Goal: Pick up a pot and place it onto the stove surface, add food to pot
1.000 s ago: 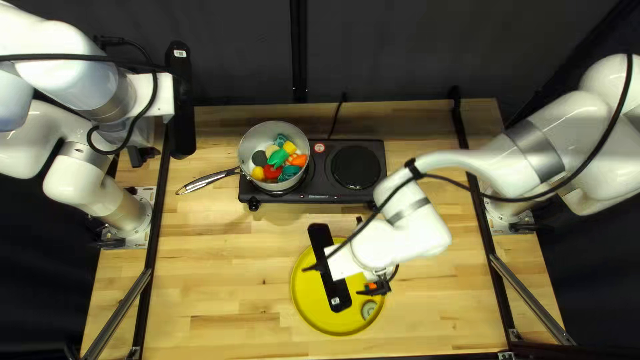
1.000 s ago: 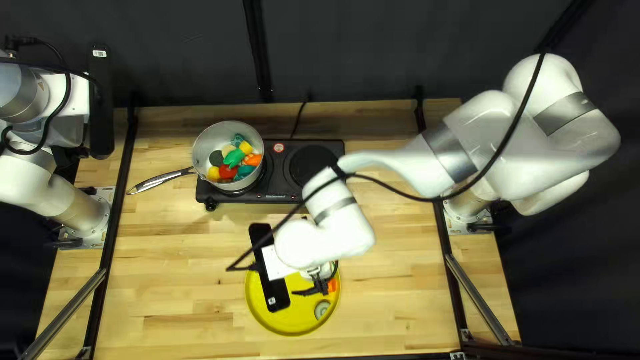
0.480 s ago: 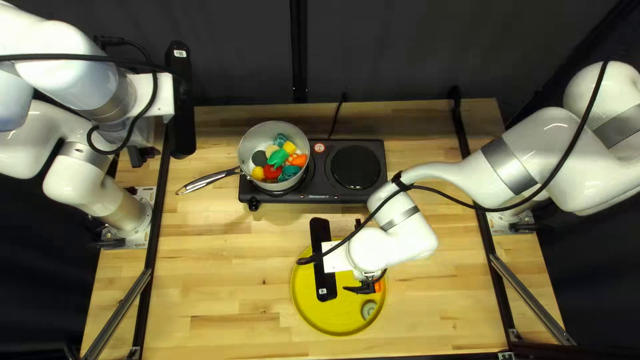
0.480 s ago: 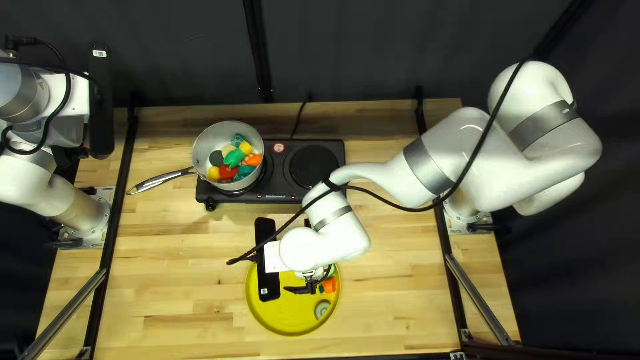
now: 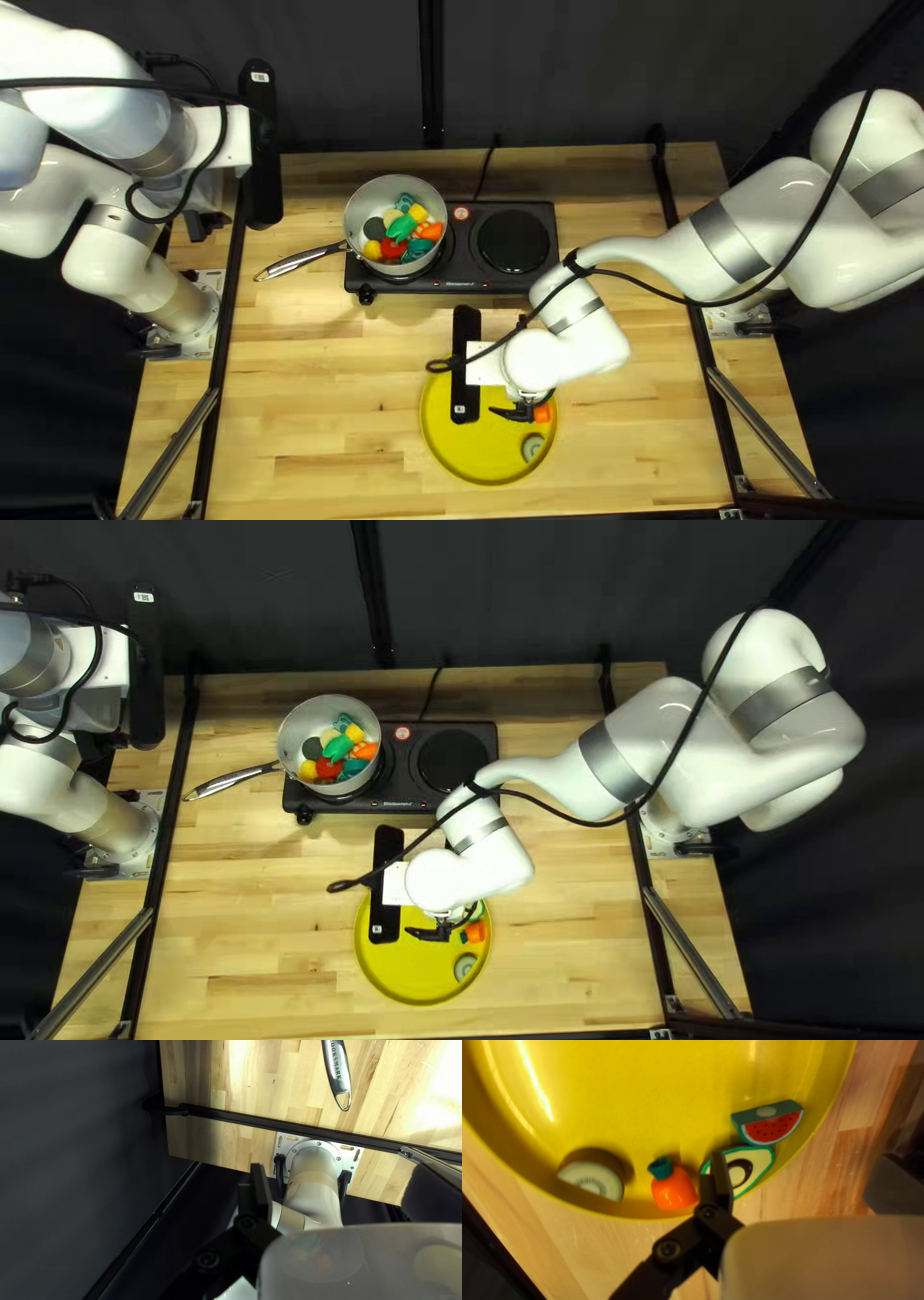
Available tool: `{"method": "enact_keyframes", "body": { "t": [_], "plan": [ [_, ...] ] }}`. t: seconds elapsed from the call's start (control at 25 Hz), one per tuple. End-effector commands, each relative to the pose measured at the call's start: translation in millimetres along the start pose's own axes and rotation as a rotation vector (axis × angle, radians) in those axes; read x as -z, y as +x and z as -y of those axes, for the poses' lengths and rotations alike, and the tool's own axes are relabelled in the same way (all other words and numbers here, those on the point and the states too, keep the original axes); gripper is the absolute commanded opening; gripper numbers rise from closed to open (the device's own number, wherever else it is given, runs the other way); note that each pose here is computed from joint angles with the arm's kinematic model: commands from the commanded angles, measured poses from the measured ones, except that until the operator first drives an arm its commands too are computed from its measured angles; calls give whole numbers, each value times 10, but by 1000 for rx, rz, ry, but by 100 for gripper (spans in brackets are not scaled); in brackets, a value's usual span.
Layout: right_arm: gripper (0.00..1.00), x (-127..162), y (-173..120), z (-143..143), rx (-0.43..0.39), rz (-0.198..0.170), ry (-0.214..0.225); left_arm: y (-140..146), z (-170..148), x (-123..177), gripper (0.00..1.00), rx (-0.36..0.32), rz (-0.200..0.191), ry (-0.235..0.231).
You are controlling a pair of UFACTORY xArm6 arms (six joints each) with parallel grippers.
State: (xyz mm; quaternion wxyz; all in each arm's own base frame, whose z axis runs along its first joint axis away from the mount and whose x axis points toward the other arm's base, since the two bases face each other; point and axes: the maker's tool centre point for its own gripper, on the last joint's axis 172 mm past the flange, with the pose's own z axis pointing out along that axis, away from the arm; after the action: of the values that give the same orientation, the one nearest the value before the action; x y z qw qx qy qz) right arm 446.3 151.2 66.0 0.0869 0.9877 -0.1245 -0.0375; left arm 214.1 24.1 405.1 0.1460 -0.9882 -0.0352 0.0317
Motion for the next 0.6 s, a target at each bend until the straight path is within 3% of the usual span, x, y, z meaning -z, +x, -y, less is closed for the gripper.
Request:
{"method": "enact_keyframes", "body": {
  "t": [0.04,0.2,0.44,0.52,0.6],
  "plan": [
    [100,-3,-72,-23,-118,4,13,0,0,0,100,0,0,0],
    [100,21,-259,13,-189,-37,64,0,0,0,100,0,0,0],
    [100,21,-259,13,-189,-37,64,0,0,0,100,0,0,0],
    [100,-5,-283,14,-184,-58,31,0,0,0,100,0,0,0],
    [100,-64,-391,23,-267,-77,29,0,0,0,100,0,0,0]
  ]
}}
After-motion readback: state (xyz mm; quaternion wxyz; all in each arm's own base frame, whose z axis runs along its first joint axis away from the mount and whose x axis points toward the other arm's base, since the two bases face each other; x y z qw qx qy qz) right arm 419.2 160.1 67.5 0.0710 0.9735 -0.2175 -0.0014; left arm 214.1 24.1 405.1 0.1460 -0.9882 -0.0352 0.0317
